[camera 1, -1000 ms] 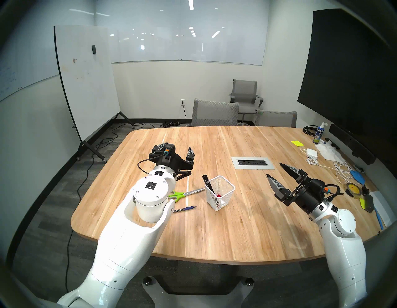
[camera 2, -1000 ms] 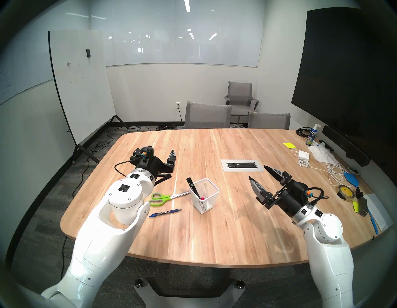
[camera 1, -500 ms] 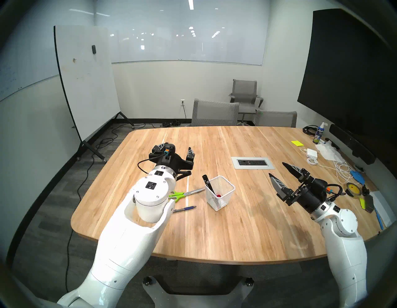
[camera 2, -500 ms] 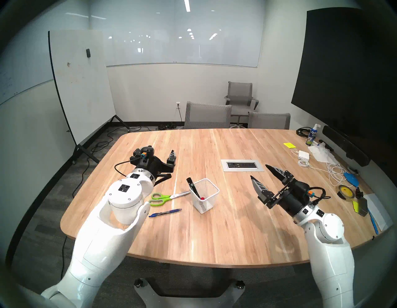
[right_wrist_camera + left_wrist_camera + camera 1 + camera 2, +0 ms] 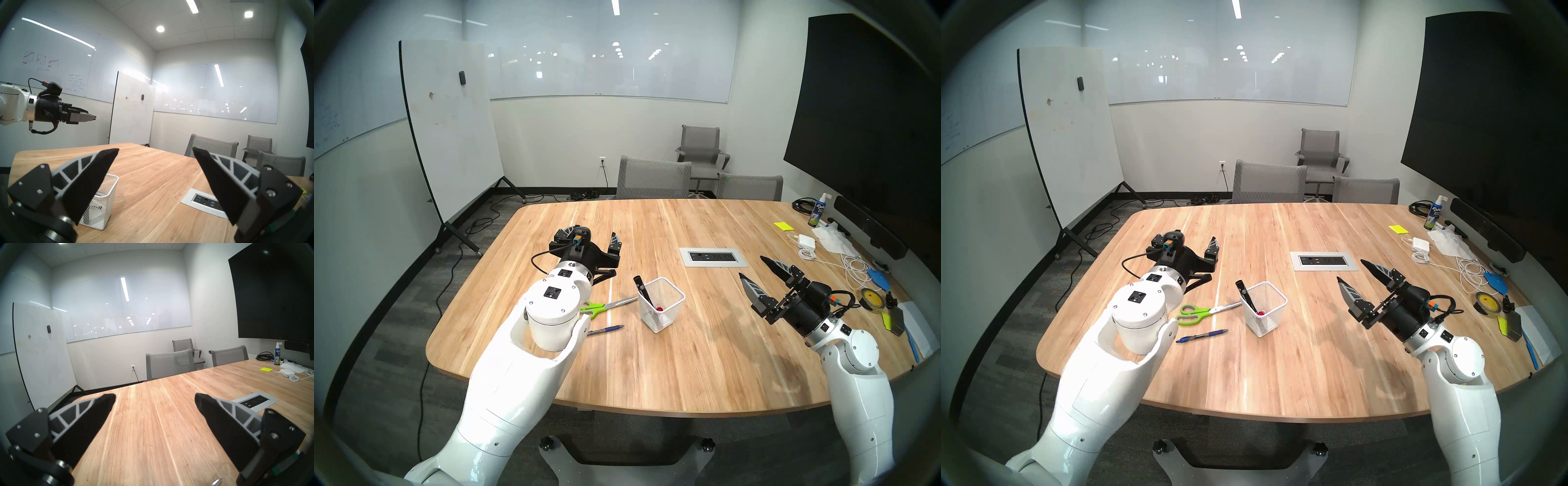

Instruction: Place the pen, the marker, and the scissors into the pen holder

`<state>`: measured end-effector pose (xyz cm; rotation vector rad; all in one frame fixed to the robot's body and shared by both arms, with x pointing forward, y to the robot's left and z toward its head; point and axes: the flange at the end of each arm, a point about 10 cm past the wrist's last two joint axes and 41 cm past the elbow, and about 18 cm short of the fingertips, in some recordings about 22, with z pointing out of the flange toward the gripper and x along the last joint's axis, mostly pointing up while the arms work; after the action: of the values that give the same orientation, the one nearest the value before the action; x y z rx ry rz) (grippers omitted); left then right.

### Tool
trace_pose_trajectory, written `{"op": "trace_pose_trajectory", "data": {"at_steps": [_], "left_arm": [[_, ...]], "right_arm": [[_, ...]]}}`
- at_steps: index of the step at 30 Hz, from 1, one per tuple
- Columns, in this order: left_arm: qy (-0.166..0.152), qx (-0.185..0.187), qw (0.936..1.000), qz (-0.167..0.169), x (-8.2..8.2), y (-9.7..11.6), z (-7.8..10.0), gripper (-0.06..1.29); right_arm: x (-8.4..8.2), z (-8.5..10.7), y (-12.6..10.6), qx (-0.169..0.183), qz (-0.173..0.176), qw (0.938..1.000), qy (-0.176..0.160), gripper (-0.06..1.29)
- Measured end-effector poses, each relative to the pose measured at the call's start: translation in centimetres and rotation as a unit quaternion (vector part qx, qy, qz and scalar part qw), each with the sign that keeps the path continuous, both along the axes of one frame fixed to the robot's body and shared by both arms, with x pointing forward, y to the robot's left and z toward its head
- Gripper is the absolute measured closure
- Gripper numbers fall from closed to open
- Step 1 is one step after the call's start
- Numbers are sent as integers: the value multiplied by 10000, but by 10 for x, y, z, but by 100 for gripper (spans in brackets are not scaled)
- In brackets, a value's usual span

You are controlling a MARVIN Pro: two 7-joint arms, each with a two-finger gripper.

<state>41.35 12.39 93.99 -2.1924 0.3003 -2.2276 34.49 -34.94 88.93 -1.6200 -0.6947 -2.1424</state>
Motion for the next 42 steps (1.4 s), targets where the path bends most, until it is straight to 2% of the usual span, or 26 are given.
{"op": "trace_pose_trajectory", "data": {"at_steps": [16,26,42], "left_arm": [[-11,20,10000,13,-1,2,-1,-4],[101,158,9998,44,-11,21,-19,-4],[223,531,9983,-39,-25,43,-32,-4]], "right_arm": [[0,0,0,0,-5,10000,-2,0],[0,0,0,1,-8,10000,-2,0],[0,0,0,1,-10,10000,-2,0]]}}
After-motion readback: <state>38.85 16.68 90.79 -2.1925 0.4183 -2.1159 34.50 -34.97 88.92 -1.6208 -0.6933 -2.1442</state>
